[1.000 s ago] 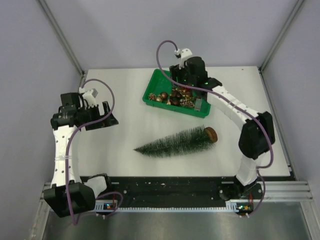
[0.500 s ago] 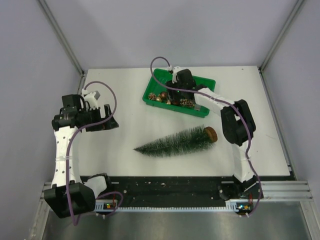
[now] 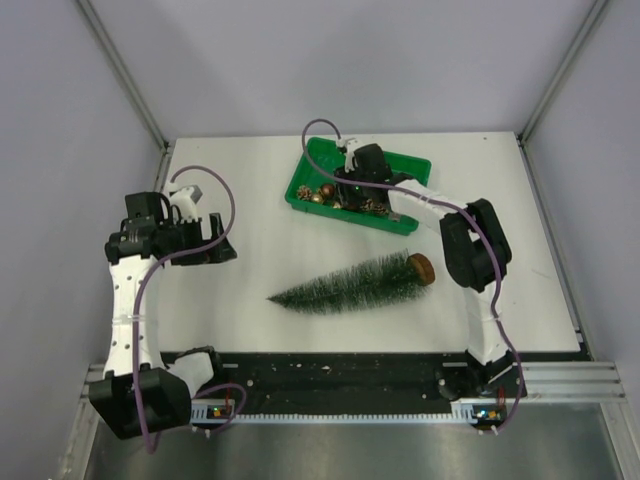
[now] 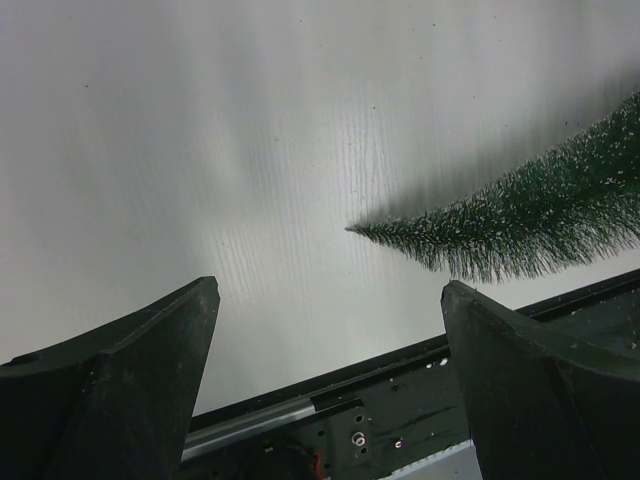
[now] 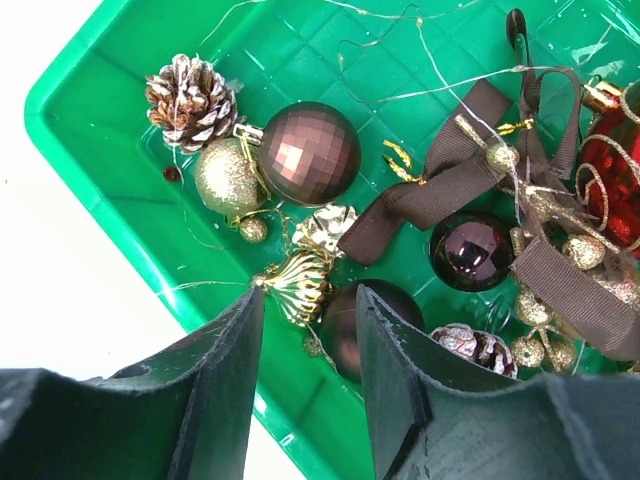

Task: Decorate the small christmas tree

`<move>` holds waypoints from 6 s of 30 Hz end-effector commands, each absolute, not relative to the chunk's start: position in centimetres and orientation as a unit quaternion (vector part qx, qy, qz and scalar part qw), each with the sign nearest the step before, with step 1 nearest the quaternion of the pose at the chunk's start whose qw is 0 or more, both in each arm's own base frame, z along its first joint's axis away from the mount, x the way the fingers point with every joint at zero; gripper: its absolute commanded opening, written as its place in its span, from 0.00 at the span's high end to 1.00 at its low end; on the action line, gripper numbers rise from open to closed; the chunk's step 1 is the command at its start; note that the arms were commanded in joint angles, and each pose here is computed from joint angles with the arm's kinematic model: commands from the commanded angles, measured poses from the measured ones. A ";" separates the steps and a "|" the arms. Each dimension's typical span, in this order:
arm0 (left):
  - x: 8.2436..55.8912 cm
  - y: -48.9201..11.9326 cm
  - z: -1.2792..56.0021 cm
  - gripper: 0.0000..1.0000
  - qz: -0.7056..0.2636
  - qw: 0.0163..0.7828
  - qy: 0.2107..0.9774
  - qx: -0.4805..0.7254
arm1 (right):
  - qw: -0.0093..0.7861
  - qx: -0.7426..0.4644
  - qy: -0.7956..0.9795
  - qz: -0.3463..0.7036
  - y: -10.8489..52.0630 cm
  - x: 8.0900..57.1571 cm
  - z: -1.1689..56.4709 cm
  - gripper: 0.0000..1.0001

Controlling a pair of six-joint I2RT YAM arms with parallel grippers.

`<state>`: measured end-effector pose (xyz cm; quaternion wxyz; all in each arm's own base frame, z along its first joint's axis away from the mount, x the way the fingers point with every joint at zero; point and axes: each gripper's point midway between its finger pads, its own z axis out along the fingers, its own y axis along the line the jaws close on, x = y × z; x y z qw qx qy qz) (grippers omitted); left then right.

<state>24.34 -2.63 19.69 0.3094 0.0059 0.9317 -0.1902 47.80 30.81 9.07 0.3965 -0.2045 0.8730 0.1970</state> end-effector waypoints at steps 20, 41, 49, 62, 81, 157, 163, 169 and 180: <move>24.3 -1.8 20.9 0.01 -0.153 0.348 0.924 0.034 | 0.460 -0.222 0.824 0.244 34.0 48.0 16.4 1.00; 25.8 -10.2 28.3 0.01 -0.215 0.437 0.855 0.178 | 0.620 -0.218 0.680 0.325 31.1 38.6 41.1 1.00; 28.0 -16.7 32.1 0.01 -0.265 0.456 0.816 0.238 | 0.652 -0.226 0.640 0.338 30.4 34.6 46.6 1.00; 30.0 -22.0 39.1 0.01 -0.300 0.532 0.742 0.276 | 0.672 -0.253 0.566 0.405 29.2 28.1 53.0 1.00; 28.9 -25.3 35.5 0.01 -0.350 0.478 0.744 0.309 | 0.675 -0.298 0.455 0.499 27.8 20.4 58.8 1.00; 26.8 -28.9 29.0 0.16 -0.332 0.415 0.632 0.565 | 0.592 -0.299 0.438 0.607 25.7 15.3 58.1 1.00; 26.2 -28.9 28.2 0.58 -0.342 0.402 0.632 0.567 | 0.588 -0.301 0.440 0.608 25.7 15.1 57.9 1.00; 26.1 -28.9 29.7 1.00 -0.354 0.410 0.640 0.545 | 0.589 -0.299 0.444 0.605 25.3 14.7 57.5 1.00; 35.8 -21.1 43.0 1.00 -0.267 0.616 0.669 0.320 | 0.584 -0.275 0.491 0.584 23.8 13.9 53.1 1.00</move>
